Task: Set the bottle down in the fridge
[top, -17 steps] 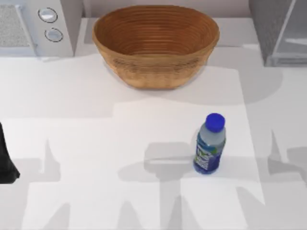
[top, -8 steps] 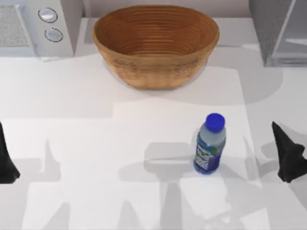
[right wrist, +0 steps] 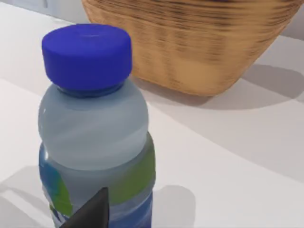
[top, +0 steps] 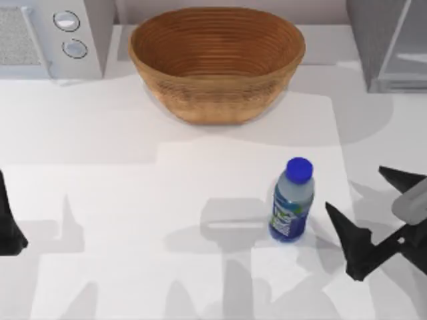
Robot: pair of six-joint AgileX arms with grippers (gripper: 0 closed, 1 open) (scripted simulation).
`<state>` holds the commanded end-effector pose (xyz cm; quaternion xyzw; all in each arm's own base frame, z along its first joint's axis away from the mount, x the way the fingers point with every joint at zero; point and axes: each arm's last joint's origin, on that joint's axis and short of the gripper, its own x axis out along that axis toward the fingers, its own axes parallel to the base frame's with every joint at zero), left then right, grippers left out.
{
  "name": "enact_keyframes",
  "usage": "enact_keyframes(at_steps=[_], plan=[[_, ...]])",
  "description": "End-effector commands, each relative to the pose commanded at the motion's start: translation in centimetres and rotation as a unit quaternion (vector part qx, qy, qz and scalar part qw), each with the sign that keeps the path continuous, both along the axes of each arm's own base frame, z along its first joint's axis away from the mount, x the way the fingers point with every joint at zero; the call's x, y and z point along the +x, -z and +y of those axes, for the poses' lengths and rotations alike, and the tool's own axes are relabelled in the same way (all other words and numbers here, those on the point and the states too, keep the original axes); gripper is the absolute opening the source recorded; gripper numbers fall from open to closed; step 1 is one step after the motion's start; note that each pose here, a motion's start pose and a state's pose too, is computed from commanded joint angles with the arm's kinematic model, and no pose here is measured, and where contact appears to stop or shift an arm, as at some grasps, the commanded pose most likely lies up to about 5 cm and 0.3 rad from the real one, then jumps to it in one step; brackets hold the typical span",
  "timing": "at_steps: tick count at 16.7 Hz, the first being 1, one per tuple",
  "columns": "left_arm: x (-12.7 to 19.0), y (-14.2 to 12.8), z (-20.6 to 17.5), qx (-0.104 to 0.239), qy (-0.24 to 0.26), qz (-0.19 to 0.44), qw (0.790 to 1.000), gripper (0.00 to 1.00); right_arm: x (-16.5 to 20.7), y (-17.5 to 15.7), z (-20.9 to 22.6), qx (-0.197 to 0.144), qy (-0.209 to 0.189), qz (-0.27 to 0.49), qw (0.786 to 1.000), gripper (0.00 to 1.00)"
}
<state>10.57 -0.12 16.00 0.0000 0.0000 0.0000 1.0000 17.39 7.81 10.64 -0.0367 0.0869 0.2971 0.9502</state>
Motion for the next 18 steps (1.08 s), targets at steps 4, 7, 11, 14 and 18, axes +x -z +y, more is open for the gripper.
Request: enact_keyframes(at_steps=[4, 7, 11, 14, 18], plan=[[0.0, 0.0, 0.0, 0.0, 0.0, 0.0, 1.0, 1.0, 0.0, 1.6, 1.2, -0.003, -0.041, 0.008, 0.999, 1.0], [0.0, 0.0, 0.0, 0.0, 0.0, 0.0, 1.0, 1.0, -0.1, 2.4, 1.9, -0.003, -0.064, 0.012, 0.998, 1.0], [0.0, 0.0, 0.0, 0.0, 0.0, 0.0, 1.0, 1.0, -0.3, 3.1, 2.3, -0.003, -0.081, 0.013, 0.997, 1.0], [0.0, 0.0, 0.0, 0.0, 0.0, 0.0, 1.0, 1.0, -0.3, 3.2, 2.4, -0.002, -0.083, 0.013, 0.996, 1.0], [0.0, 0.0, 0.0, 0.0, 0.0, 0.0, 1.0, 1.0, -0.3, 3.2, 2.3, -0.003, -0.081, 0.015, 0.997, 1.0]])
